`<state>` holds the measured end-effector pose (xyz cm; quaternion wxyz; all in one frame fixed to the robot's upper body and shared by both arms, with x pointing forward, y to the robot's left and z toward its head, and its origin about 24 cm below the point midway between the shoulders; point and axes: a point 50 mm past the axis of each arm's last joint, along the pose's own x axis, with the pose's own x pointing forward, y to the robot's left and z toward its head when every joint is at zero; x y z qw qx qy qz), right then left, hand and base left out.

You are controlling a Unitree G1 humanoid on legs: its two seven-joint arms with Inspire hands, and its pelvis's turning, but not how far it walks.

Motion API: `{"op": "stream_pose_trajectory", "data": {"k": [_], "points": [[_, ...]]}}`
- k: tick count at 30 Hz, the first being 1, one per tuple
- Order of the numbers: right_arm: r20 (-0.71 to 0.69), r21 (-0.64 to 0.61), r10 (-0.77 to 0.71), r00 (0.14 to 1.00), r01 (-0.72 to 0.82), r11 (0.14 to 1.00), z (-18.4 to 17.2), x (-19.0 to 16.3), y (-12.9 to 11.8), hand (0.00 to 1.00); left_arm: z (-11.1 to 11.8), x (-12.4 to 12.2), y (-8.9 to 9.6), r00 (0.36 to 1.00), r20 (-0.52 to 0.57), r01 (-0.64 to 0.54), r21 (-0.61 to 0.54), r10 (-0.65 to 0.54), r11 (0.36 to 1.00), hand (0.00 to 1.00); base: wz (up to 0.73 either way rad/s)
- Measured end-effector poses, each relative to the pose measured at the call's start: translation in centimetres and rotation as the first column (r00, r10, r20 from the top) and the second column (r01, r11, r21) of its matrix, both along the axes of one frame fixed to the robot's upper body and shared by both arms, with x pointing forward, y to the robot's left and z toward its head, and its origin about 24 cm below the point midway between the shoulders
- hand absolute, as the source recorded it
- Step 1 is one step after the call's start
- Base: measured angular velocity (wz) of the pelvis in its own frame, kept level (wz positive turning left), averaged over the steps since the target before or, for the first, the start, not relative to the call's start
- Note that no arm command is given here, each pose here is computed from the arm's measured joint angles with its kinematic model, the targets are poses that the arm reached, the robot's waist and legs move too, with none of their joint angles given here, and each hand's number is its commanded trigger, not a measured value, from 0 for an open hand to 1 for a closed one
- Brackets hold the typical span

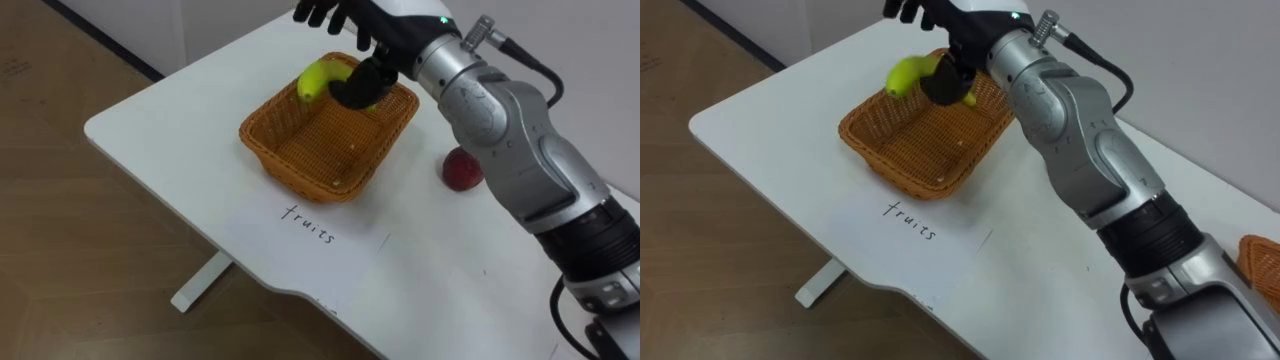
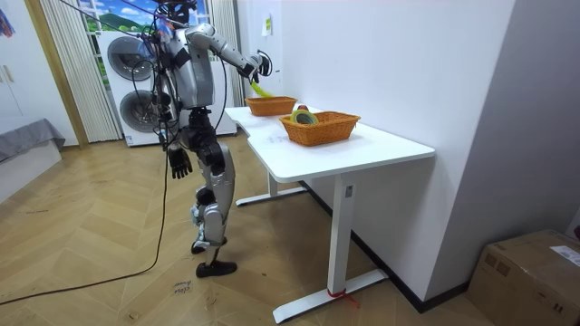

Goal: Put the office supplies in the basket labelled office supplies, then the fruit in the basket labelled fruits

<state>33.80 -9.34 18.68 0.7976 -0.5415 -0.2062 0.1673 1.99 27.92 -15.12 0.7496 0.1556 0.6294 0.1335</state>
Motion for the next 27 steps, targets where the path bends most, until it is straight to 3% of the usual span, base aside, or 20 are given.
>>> {"op": "stream_pose_trajectory", "data": {"k": [27], "points": [[-0.001, 0.000, 0.000, 1.000, 0.000, 1.000, -0.01, 0.00, 0.00, 0.00, 0.02, 0.16, 0.02, 0.998, -0.016, 0.054, 0.008, -0.054, 0.998, 0.00, 0.00]]}}
